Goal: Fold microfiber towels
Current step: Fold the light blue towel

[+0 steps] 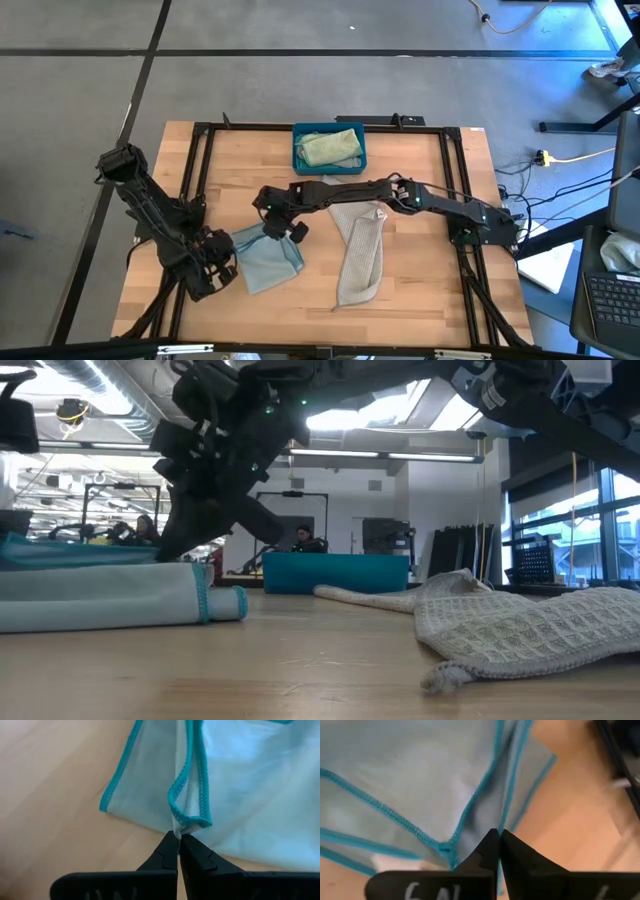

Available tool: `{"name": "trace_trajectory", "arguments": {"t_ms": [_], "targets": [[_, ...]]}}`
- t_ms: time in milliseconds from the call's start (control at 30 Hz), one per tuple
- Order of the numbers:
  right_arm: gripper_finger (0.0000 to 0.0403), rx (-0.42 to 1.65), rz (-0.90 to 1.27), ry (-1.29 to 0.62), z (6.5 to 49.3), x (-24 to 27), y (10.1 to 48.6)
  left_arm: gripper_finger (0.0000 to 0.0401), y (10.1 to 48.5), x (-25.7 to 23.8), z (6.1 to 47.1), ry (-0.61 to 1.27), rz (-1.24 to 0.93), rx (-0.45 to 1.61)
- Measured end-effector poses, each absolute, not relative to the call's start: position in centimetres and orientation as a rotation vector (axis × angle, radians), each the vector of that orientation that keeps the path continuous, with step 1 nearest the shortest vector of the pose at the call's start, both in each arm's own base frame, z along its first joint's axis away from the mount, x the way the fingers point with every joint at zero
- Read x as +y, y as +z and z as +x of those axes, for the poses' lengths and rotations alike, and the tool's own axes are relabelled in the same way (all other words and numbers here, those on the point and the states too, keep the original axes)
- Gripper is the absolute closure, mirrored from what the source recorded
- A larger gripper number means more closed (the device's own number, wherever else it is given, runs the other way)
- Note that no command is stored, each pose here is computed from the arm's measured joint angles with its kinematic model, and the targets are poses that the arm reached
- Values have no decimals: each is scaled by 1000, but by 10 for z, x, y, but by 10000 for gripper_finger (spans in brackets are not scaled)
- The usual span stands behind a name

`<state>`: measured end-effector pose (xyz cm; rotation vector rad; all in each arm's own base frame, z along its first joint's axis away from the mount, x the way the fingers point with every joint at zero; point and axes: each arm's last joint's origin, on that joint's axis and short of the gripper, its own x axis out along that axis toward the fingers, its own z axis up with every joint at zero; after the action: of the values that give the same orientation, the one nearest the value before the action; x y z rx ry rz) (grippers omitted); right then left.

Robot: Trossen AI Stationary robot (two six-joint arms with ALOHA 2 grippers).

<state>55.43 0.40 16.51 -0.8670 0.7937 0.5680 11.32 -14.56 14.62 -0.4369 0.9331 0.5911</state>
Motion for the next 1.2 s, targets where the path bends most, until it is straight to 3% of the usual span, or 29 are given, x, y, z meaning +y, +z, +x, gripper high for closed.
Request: {"name": "trace_trajectory", "arguments": {"t_ms": [267, 400, 533, 667, 967, 1200], "targets": [[358, 796, -835, 520, 556, -5, 166, 401, 144, -145, 113, 593, -446, 923], [311, 798, -758, 506, 553, -4, 177, 401, 144, -144, 113, 603, -456, 914], [254, 743, -571, 683, 546, 2, 186, 401, 144, -142, 113, 638, -470, 904], [225, 789, -483, 695, 547, 8, 163, 393, 144, -136, 113, 701, -487, 892], [242, 856, -496, 610, 553, -3, 131, 323, 144, -132, 119, 731, -505, 884], [260, 889, -411, 553, 550, -23, 141, 315, 144, -131, 118, 745, -496, 889]]}}
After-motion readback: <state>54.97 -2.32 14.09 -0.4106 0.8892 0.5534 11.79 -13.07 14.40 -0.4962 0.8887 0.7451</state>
